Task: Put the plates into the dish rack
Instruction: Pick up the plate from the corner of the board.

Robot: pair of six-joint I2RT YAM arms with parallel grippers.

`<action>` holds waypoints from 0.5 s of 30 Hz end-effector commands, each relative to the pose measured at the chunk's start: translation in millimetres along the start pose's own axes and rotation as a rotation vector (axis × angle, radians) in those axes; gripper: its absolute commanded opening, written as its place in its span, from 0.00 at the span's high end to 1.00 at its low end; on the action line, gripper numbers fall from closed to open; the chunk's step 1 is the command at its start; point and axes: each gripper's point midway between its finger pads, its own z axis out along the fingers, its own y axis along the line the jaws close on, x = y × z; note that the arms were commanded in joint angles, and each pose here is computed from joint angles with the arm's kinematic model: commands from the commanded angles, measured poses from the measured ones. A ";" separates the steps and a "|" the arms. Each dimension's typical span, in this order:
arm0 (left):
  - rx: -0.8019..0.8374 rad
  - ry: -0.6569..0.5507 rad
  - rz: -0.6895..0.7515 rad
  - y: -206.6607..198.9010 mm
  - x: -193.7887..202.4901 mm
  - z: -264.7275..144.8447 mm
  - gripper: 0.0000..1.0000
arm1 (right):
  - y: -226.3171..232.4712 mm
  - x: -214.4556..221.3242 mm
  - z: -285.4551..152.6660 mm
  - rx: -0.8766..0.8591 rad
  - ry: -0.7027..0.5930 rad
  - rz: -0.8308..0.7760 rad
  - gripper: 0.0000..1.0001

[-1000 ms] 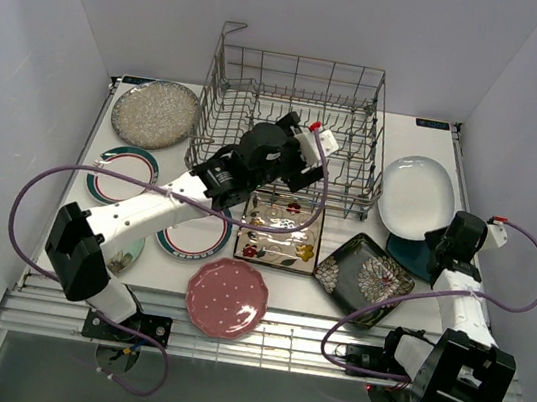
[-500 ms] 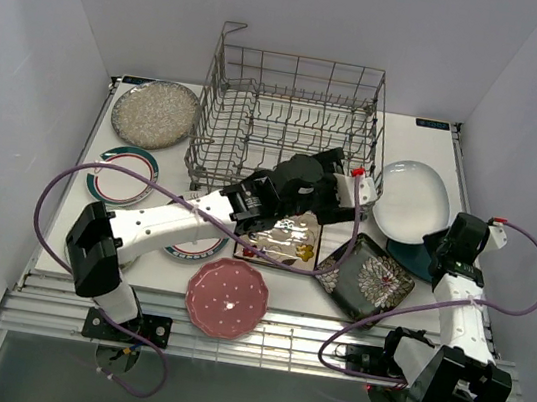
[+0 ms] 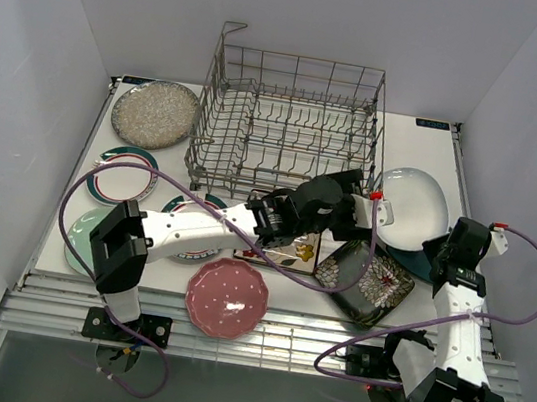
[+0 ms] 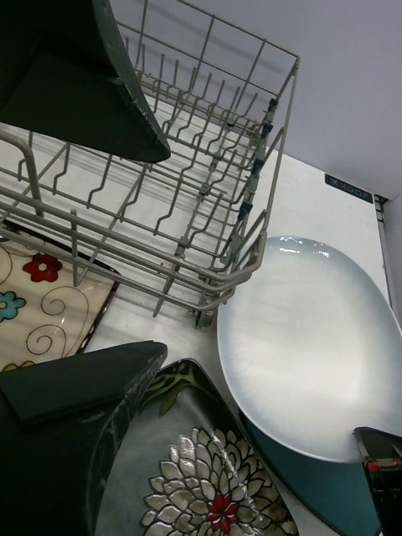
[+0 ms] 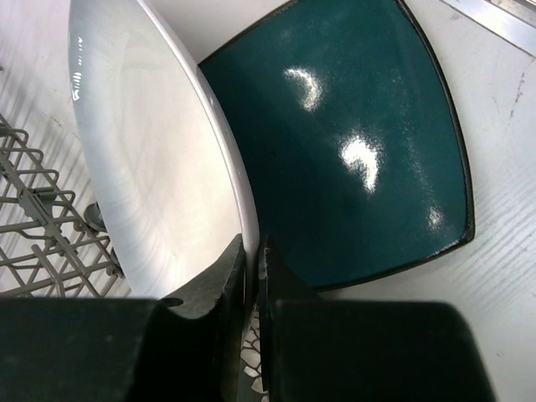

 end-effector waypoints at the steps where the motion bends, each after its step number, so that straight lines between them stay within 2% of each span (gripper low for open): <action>1: 0.013 -0.060 0.012 -8.5 -14.5 5.2 0.02 | 53.1 -52.6 -23.5 -0.173 -0.136 0.064 0.92; 9: 0.088 -0.102 0.042 -46.3 -11.4 14.5 0.02 | 50.5 -46.9 -35.2 -0.156 -0.093 0.079 0.92; 15: 0.128 -0.102 0.058 -65.6 -6.6 20.0 0.02 | 53.2 -50.7 -50.8 -0.190 -0.117 0.100 0.92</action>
